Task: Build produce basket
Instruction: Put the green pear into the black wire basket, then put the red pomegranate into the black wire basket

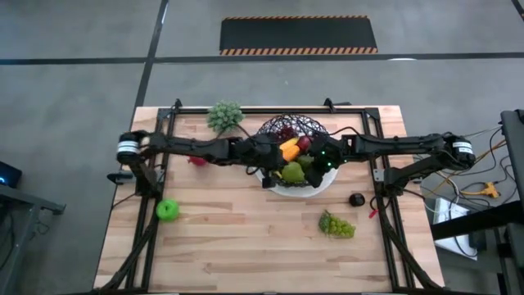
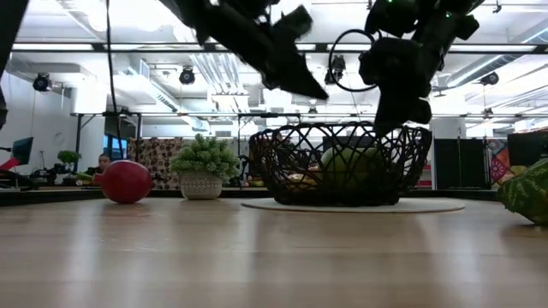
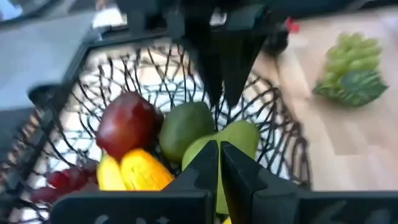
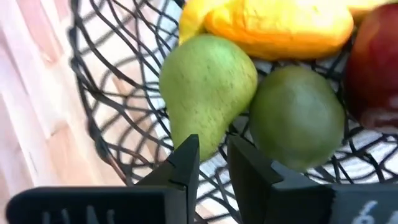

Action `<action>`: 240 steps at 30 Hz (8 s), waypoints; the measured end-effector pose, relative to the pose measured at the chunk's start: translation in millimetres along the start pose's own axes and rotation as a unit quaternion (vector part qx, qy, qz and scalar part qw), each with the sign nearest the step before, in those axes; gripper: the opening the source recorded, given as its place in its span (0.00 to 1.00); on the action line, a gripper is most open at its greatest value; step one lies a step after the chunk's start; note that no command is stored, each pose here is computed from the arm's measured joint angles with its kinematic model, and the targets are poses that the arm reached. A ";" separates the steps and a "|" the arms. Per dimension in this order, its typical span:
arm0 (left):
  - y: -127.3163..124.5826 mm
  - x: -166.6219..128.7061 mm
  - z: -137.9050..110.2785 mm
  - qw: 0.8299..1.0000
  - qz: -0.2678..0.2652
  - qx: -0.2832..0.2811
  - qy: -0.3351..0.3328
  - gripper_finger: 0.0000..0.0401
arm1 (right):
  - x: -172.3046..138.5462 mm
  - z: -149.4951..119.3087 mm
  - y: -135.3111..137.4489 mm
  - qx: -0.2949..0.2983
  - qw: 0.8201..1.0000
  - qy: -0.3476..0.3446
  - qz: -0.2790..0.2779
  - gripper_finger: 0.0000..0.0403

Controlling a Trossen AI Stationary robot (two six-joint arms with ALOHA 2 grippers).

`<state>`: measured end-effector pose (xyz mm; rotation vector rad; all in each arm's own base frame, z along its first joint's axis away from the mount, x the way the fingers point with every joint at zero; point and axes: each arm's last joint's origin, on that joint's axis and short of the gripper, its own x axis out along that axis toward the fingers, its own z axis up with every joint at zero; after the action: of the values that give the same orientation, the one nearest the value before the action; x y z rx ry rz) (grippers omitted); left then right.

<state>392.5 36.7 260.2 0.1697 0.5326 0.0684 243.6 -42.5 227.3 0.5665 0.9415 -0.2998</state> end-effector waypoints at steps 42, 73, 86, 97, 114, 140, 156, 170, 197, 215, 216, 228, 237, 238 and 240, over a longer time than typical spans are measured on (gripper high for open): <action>-6.1 -114.6 -42.7 0.992 0.032 0.050 -0.113 0.00 | 54.0 51.9 18.9 0.076 0.967 0.229 -0.076 0.62; -7.7 -109.3 -53.5 0.994 0.036 0.034 -0.101 0.00 | 32.5 55.3 13.7 0.082 0.968 0.226 -0.070 0.02; -13.8 -101.9 -84.5 0.998 0.024 0.011 -0.058 0.00 | 53.5 42.6 1.9 0.065 0.967 0.233 -0.084 0.02; -8.7 -97.4 -127.2 0.991 0.136 0.005 -0.014 0.00 | 56.3 44.9 2.5 0.045 0.973 0.215 -0.070 0.02; -13.6 -74.5 -143.1 0.993 0.106 -0.027 -0.041 0.00 | 51.2 54.4 7.6 0.018 0.983 0.176 -0.047 0.02; -13.1 -43.5 -131.4 0.995 0.077 -0.028 -0.058 0.00 | 39.5 69.0 15.9 0.000 0.996 0.094 0.001 0.02; -13.8 -42.7 -132.3 0.995 0.072 -0.039 -0.058 0.00 | 31.6 97.7 25.6 -0.085 0.996 0.002 -0.016 0.02; -14.1 -42.7 -132.9 0.995 0.071 -0.038 -0.055 0.00 | 36.4 82.6 21.3 -0.188 0.978 0.093 0.015 0.02; -14.2 -42.7 -133.3 0.995 0.068 -0.039 -0.055 0.00 | 72.4 89.2 -18.9 -0.048 0.989 0.132 -0.040 0.02; -14.3 -42.7 -132.5 0.995 0.066 -0.048 -0.060 0.00 | 73.1 87.3 -22.3 -0.075 0.986 0.146 -0.029 0.02; -14.1 -42.8 -132.4 0.995 0.067 -0.049 -0.060 0.00 | 74.9 85.9 -22.6 -0.085 0.984 0.151 -0.026 0.02; -13.8 -42.7 -132.2 0.995 0.068 -0.051 -0.060 0.00 | 74.0 89.5 -19.0 -0.115 0.985 0.131 -0.010 0.02; -14.0 -42.7 -132.5 0.995 0.068 -0.051 -0.059 0.00 | 52.1 92.9 -14.1 -0.115 0.988 0.104 -0.011 0.02; -14.0 -42.8 -132.5 0.995 0.068 -0.051 -0.058 0.00 | 49.6 93.2 -13.5 -0.115 0.988 0.101 -0.010 0.02; -14.0 -44.5 -132.5 0.995 0.067 -0.051 -0.054 0.00 | 44.3 94.0 -12.4 -0.113 0.989 0.093 -0.013 0.02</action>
<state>286.9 37.0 167.5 0.1086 0.4092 0.2158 325.9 -106.9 229.8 0.3773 1.1463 -0.1612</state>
